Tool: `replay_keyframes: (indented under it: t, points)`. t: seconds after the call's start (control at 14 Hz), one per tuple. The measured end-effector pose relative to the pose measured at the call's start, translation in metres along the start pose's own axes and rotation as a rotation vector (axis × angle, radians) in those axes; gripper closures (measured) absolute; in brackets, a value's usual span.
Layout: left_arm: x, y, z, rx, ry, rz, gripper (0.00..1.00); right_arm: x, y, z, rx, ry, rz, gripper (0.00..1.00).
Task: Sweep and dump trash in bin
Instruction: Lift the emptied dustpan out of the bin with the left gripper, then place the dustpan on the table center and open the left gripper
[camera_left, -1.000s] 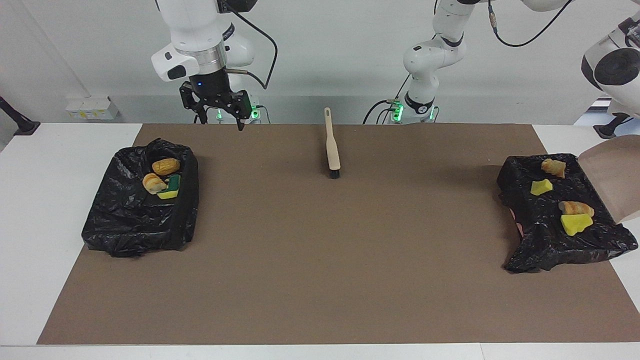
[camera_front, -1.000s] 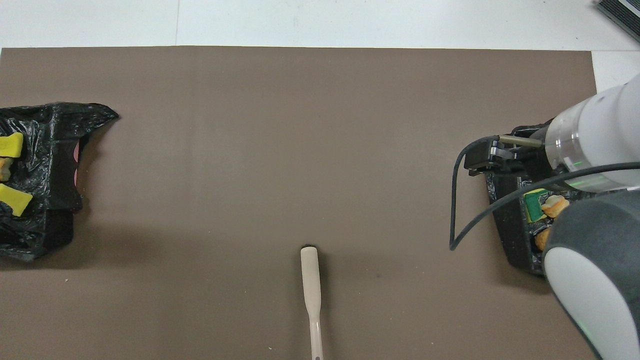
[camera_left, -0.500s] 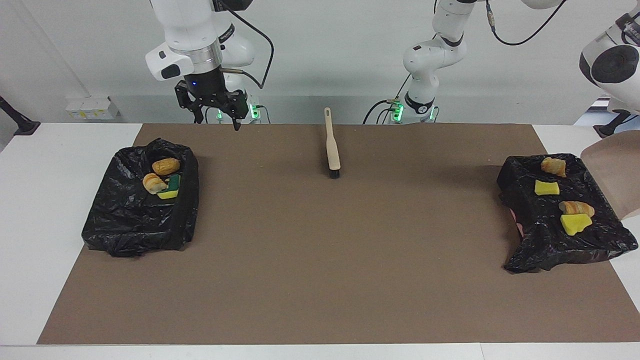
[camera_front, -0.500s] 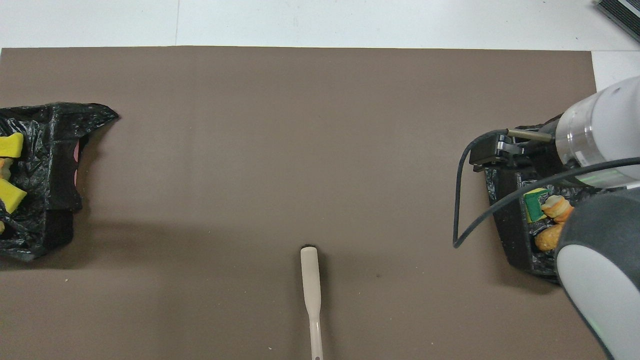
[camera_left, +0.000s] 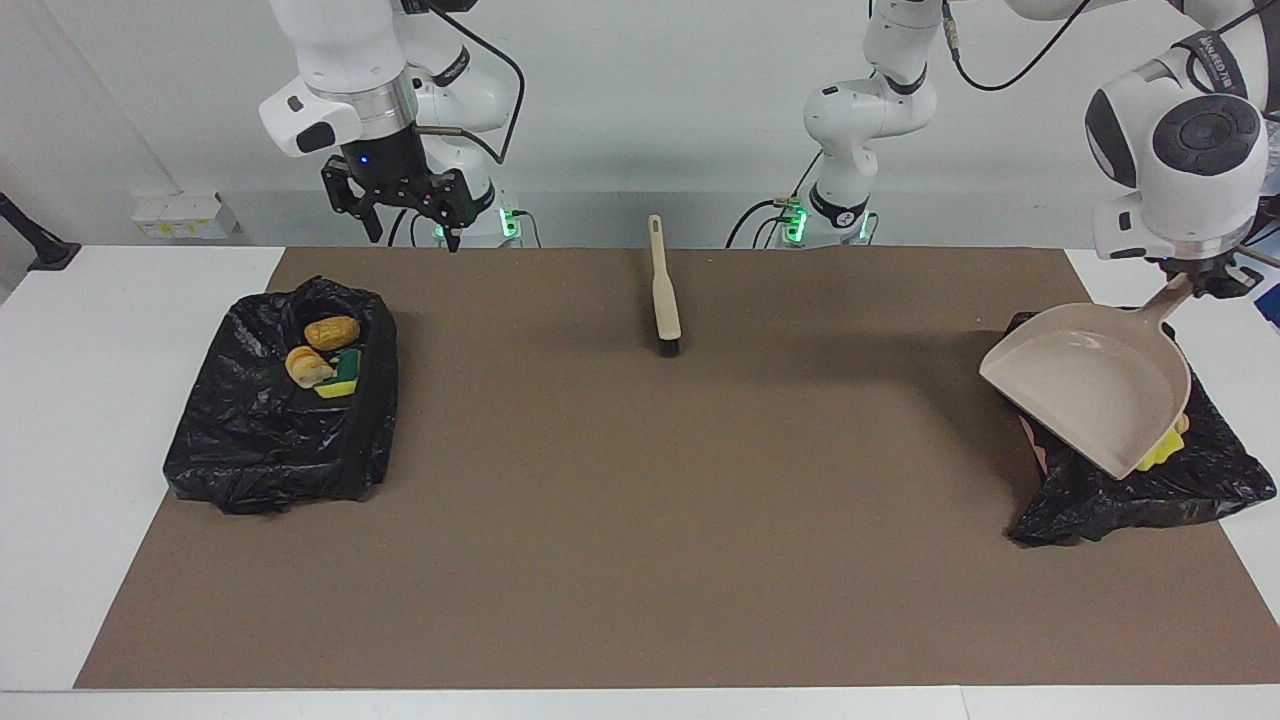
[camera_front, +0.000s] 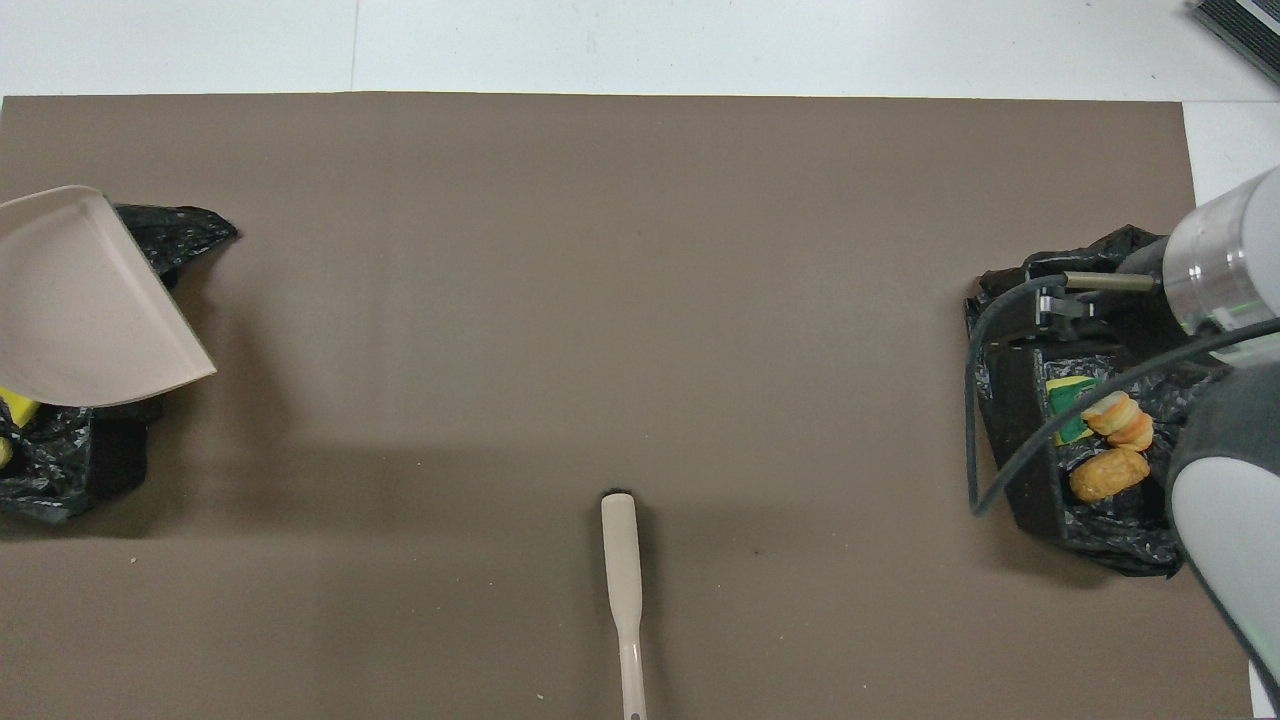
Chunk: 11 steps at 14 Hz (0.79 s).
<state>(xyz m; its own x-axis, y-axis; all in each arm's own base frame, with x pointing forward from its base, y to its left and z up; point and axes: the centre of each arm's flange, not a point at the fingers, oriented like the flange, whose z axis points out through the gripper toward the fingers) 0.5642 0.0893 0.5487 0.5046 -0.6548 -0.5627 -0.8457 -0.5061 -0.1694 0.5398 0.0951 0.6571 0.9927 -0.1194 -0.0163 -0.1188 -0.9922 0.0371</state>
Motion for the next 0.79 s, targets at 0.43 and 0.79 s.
replay_keyframes:
  t: [0.43,0.79]
  points:
    - [0.082,0.069,-0.021,-0.16,0.125,-0.346,0.68,0.003,0.02,0.01,0.009,-0.04,0.025,0.0]
    - [0.143,0.131,-0.071,-0.283,0.215,-0.543,0.68,-0.007,0.029,0.016,0.01,-0.06,0.031,0.0]
